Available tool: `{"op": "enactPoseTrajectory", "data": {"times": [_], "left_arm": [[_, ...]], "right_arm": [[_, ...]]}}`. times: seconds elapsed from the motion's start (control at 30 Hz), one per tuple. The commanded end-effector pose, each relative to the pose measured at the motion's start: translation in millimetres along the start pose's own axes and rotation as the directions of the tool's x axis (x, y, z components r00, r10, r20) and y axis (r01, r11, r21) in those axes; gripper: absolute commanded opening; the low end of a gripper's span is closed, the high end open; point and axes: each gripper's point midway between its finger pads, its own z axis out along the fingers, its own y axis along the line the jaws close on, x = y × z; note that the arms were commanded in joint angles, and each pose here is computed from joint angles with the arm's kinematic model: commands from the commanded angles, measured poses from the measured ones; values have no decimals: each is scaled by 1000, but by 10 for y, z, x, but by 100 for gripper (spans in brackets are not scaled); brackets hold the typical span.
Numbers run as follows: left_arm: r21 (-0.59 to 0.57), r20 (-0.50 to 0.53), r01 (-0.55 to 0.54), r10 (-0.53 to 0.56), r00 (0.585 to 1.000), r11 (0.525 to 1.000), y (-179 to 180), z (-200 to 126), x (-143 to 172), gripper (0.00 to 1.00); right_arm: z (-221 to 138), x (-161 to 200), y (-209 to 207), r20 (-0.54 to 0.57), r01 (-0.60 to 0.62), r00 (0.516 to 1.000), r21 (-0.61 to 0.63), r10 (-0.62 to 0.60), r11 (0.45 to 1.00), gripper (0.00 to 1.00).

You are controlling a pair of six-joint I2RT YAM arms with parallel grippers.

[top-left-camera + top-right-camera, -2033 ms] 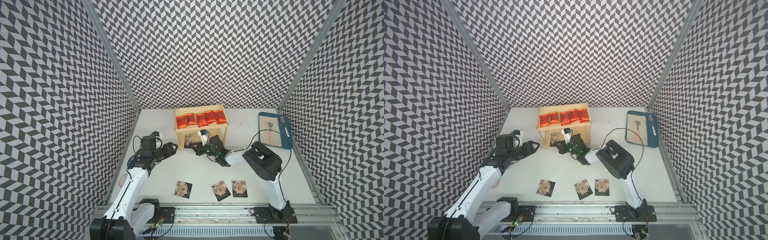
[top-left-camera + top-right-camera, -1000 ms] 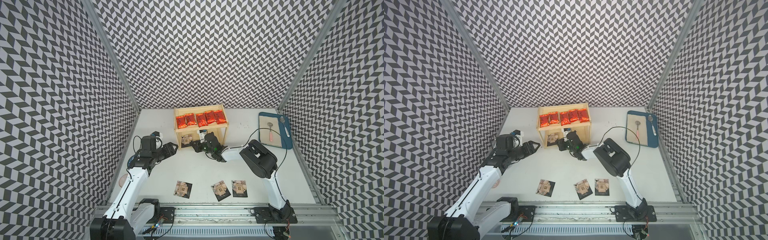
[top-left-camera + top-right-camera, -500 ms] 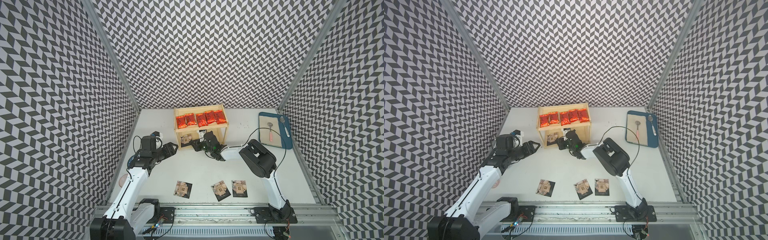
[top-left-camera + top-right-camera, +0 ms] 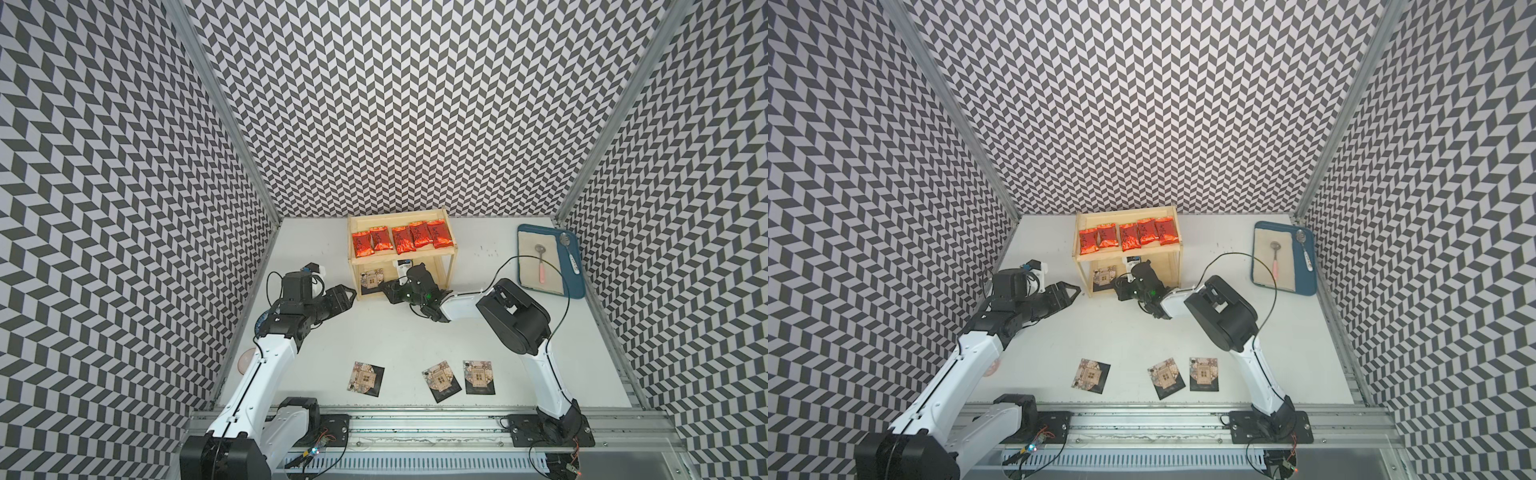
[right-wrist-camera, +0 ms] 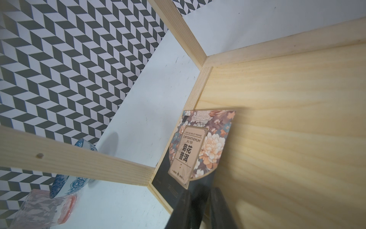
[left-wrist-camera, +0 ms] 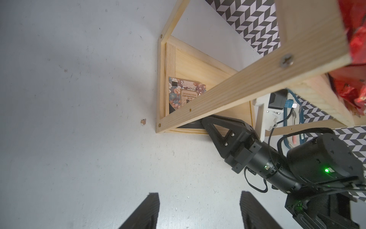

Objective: Place the tea bags on the shelf by color
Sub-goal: Place the tea bag on the shelf, then move the tea bag to the center of the board.

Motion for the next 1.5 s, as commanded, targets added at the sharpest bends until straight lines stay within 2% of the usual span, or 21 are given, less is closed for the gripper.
{"op": "enactPoseTrajectory", "data": {"times": [0.0,0.17,0.6,0.77,1.0,1.13,1.23,1.3,1.47], "left_arm": [[16,18,-20,20,1000,1000,-55,-27,-43,70],[14,22,-20,20,1000,1000,-54,-31,-50,70],[-8,49,-14,14,999,1000,-23,-66,-96,69],[-28,80,-1,4,997,1000,4,-116,-137,69],[-32,104,36,-32,994,999,45,-140,-124,70],[-36,115,59,-54,992,998,82,-140,-122,70],[-36,120,70,-66,991,997,104,-137,-122,70],[-40,115,78,-73,991,996,128,-124,-110,70],[-43,111,85,-79,991,995,150,-123,-100,70]], "right_arm": [[36,-58,-1,19,19,1000,-4,-19,1000,26],[-22,-121,41,29,33,999,-1,-33,999,34],[-409,-234,382,50,93,995,-45,-91,995,44],[-665,-15,558,27,131,991,-59,-129,990,45],[-1115,637,879,-25,249,968,-58,-251,967,46],[-1265,989,1112,-29,372,927,-74,-375,925,47],[-1330,1274,1369,-23,496,866,-94,-500,863,50],[-1304,1479,1486,-36,562,823,-100,-567,821,54],[-1135,1777,1625,-75,648,751,-106,-656,754,54]]}}
